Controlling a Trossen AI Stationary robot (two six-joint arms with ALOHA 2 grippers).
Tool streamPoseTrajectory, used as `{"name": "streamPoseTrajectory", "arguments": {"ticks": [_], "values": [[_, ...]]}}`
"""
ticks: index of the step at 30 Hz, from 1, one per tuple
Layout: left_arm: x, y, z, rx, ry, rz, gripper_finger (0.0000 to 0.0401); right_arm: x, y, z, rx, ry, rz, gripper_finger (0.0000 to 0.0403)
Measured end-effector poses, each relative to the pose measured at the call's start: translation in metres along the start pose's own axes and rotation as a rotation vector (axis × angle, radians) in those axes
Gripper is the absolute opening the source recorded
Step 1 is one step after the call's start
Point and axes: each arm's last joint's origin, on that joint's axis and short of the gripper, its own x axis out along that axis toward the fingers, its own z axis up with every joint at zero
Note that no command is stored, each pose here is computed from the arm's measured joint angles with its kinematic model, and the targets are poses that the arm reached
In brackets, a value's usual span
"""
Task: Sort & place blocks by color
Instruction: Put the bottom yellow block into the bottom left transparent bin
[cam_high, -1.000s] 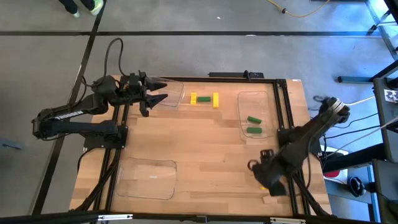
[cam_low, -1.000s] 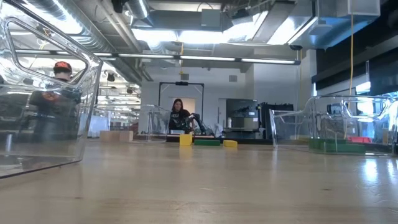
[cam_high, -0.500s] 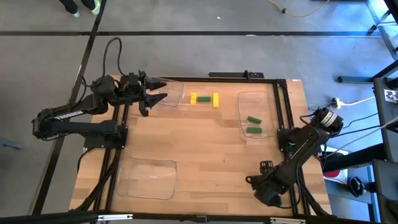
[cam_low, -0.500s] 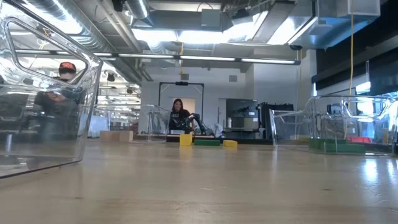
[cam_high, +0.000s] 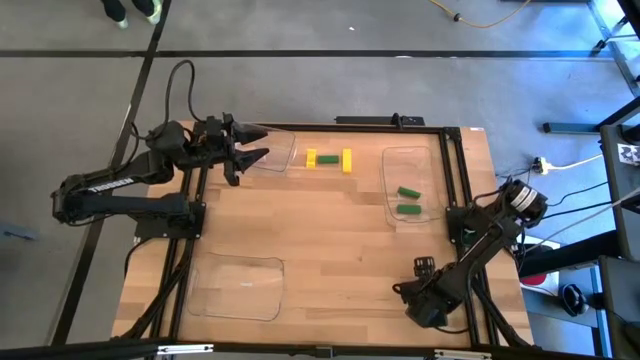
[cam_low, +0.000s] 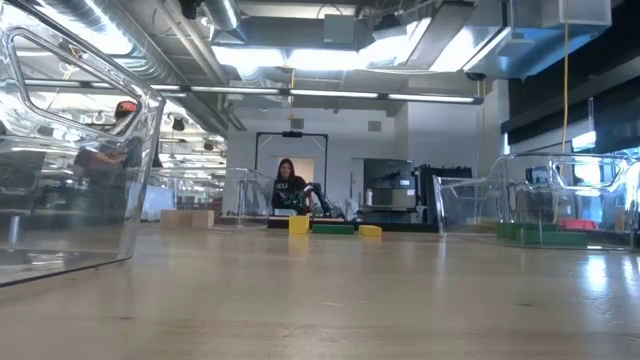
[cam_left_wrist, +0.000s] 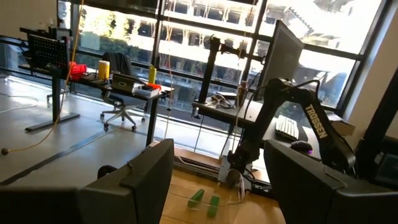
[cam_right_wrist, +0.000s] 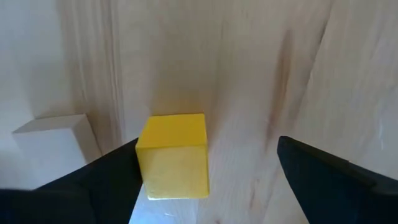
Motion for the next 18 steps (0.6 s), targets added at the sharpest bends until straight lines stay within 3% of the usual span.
{"name": "streamPoseTrajectory", "arguments": {"ticks": [6,16,18], "values": [[0.0000,0.0001,0.0001,0.000,-0.001,0.001,0.0241,0.0014,-0.0002,0.0005,-0.003,-0.006,-0.015,0.0317],[0.0000,0.0000,0.0002,0.001,-0.002,0.000,0.0241,0.0010,-0.0024,0.0021,-0.045,-0.014,-0.029,0.0141],[-0.0001,0.0000,0.0002,0.000,-0.002,0.000,0.0241,0.0001,-0.0042,0.0032,-0.040,-0.013,-0.029,0.0133]]}}
